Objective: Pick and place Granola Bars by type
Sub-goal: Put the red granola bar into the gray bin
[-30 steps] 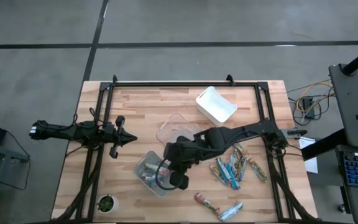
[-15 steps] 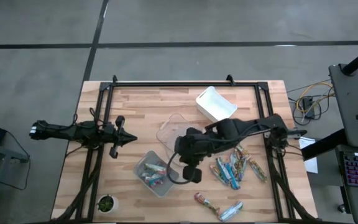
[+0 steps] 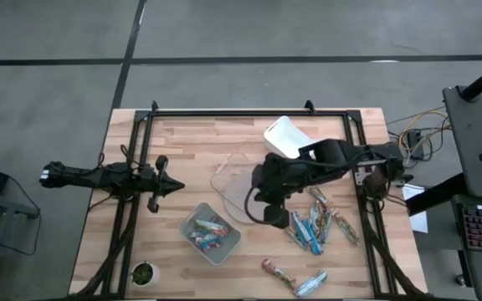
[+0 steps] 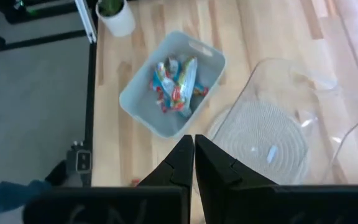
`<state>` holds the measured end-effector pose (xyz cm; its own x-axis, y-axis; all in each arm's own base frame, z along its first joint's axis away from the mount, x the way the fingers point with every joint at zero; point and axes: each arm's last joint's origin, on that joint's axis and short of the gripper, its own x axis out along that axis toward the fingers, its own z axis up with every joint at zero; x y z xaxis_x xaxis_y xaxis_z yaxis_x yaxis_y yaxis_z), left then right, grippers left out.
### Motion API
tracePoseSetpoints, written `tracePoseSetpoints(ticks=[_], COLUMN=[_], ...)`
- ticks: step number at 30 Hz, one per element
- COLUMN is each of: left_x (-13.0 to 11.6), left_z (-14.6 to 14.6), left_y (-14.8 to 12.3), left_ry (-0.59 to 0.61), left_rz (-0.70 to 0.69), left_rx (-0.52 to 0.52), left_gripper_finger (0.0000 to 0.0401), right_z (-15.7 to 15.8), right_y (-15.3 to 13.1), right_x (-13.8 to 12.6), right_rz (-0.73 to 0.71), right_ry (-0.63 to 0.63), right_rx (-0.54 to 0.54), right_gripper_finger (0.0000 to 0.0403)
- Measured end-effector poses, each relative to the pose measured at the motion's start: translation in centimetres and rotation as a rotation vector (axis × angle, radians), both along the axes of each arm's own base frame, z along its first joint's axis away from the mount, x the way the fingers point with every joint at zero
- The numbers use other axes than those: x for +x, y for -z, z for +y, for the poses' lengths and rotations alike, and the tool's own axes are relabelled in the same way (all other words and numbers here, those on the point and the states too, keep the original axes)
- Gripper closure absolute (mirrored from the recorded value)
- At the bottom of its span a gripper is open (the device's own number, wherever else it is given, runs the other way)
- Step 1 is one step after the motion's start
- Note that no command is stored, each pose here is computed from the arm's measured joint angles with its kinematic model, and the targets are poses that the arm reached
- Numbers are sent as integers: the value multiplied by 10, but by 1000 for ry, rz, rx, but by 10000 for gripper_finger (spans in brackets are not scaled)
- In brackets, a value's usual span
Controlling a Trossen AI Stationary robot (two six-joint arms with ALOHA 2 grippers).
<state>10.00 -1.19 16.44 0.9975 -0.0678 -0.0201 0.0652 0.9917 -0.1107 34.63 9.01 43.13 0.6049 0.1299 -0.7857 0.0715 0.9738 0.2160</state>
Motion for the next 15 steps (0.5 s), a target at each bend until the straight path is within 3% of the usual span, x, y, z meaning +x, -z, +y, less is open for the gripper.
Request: tracePoseSetpoints(ticks=[9,15], left_x=[0,0], left_z=[0,0], left_y=[0,0], left_ry=[0,0], left_rz=[0,0], left_rx=[0,0], left_gripper_finger=[401,401], right_z=[2,15], right_y=[32,56], right_x=[-8,-18], right_rz=[61,-14], right_ry=[9,-12], right_rx=[8,113], right_gripper_finger=[394,394])
